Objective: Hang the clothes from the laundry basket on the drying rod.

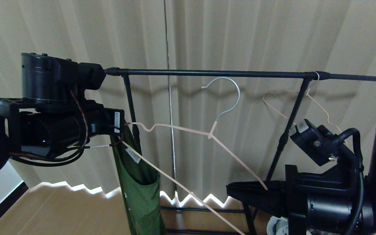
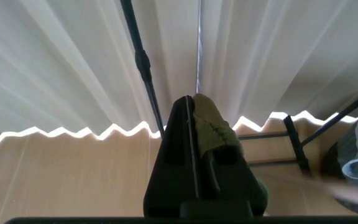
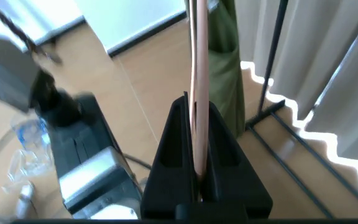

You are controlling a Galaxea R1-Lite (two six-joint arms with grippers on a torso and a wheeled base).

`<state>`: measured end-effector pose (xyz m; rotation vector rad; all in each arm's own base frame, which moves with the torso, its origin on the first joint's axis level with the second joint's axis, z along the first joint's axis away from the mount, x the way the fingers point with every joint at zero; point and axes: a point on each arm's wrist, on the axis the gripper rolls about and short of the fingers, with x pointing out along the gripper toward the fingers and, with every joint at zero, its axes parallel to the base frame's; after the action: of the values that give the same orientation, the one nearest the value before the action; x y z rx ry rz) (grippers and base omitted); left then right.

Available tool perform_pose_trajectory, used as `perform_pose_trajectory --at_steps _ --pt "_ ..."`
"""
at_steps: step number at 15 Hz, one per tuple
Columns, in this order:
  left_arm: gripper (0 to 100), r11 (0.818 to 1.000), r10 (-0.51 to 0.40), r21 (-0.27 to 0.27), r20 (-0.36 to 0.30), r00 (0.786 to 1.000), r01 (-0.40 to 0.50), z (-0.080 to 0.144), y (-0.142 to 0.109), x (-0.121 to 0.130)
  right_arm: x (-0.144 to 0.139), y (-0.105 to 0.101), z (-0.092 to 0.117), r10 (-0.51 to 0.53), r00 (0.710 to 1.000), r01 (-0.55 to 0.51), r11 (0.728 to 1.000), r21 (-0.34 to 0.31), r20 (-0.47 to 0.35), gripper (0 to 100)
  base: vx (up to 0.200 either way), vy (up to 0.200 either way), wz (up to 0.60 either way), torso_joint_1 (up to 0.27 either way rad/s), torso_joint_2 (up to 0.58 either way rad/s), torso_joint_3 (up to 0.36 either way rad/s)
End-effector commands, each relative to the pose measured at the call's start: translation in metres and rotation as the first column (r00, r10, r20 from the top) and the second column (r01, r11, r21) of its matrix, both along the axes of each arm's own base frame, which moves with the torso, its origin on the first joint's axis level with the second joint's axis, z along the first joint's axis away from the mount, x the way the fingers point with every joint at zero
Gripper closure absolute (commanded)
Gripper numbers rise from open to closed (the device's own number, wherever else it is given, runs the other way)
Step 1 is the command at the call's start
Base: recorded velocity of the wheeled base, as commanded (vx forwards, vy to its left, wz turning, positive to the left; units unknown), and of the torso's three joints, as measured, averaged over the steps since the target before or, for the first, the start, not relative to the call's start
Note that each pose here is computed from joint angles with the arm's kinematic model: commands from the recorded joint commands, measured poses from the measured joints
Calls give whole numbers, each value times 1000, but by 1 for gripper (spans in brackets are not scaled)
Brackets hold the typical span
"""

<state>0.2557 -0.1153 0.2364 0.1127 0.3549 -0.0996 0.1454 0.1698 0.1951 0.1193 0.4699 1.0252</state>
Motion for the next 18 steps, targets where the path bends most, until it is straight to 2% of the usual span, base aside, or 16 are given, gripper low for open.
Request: perform_pose_trajectory --at_steps 1,4,10,13,18 --pt "100 1000 -2 -2 7 1000 2 2 -1 -2 8 9 -6 -16 999 17 1000 11 -27 100 0 0 0 0 0 0" --pt "100 998 64 28 16 998 -64 0 -2 -2 10 12 -9 -18 999 19 1000 5 -33 100 0 0 0 0 0 0" --pt "100 997 72 40 13 997 -72 -1 -5 -4 21 37 -13 -86 996 85 996 -33 -18 100 0 0 0 0 0 0" --pt "100 995 82 60 -13 997 -81 -1 -2 -9 29 45 -17 -137 991 136 989 -57 -9 100 0 0 0 0 0 0" --pt "100 999 37 0 -16 999 -37 9 -11 -31 39 56 -20 -150 989 150 988 -43 -6 100 0 0 0 0 0 0"
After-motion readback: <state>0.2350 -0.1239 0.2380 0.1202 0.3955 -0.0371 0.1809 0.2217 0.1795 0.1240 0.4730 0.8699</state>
